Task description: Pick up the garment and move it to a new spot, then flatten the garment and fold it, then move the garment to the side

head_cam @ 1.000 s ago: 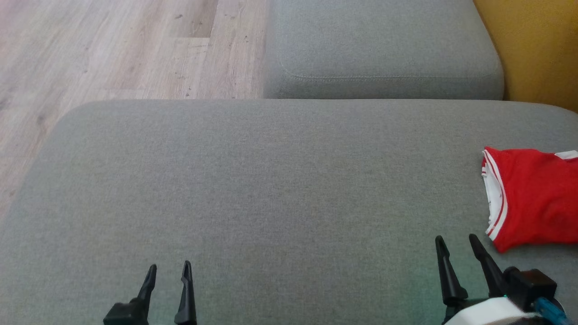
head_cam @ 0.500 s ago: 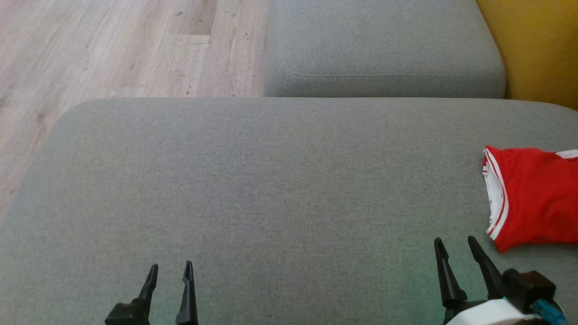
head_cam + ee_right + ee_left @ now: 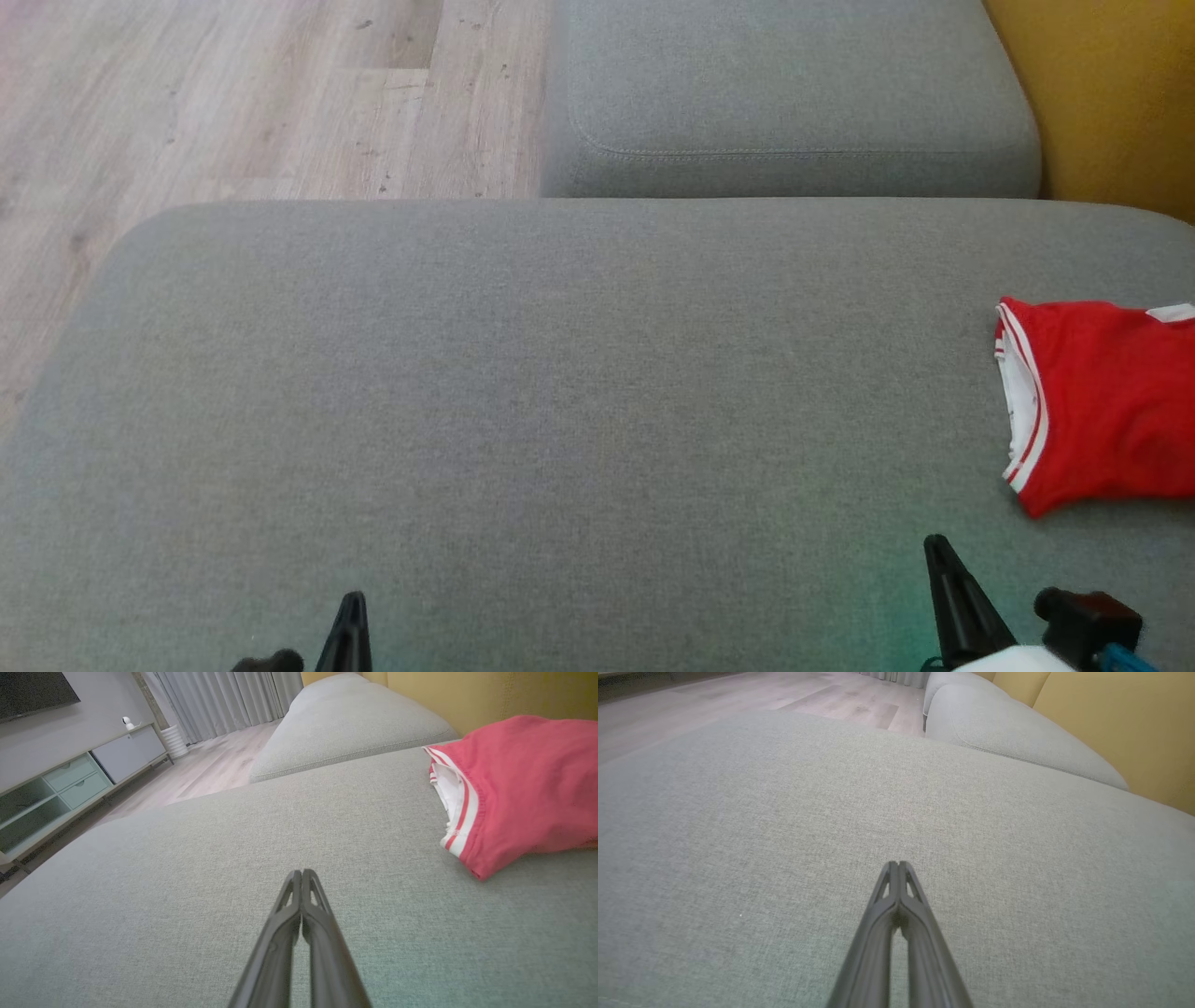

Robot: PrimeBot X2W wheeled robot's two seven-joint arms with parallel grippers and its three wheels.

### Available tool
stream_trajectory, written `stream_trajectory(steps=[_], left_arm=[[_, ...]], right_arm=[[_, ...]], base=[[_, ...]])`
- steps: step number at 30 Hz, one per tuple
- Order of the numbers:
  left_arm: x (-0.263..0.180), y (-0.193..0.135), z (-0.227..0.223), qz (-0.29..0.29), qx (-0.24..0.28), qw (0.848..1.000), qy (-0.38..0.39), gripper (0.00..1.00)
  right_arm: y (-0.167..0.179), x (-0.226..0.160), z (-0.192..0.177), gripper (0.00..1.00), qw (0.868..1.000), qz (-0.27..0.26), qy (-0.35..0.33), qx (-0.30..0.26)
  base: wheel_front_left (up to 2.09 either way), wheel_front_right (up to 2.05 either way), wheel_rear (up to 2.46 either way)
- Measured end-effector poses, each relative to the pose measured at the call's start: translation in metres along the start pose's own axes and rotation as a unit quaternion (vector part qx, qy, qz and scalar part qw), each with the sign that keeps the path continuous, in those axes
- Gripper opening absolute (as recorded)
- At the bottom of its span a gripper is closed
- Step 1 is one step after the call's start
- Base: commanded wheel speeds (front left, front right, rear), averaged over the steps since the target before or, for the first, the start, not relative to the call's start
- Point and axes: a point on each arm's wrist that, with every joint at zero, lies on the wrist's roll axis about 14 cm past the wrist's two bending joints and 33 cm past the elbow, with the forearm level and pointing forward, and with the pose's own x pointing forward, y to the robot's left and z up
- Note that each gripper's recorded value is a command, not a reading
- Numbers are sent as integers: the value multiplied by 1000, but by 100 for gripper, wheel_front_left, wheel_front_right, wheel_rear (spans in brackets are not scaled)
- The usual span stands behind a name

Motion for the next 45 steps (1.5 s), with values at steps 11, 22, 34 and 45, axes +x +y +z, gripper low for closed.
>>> stream_trajectory(steps=[11,22,34,45], left_arm=[[7,2,3,5,-61,998,12,0],[17,1,11,4,-123,992,16,0],[25,1,17,1,-188,982,20,0],[31,0,23,-4,-240,971,21,0]], right_arm=[[-5,2,3,0,998,-10,-7,65],[-12,7,10,0,991,-20,-18,129],[-18,11,15,0,980,-28,-29,197],[-23,17,24,0,966,-30,-43,253]], base=[[0,0,0],[0,0,0],[0,0,0],[0,0,0]])
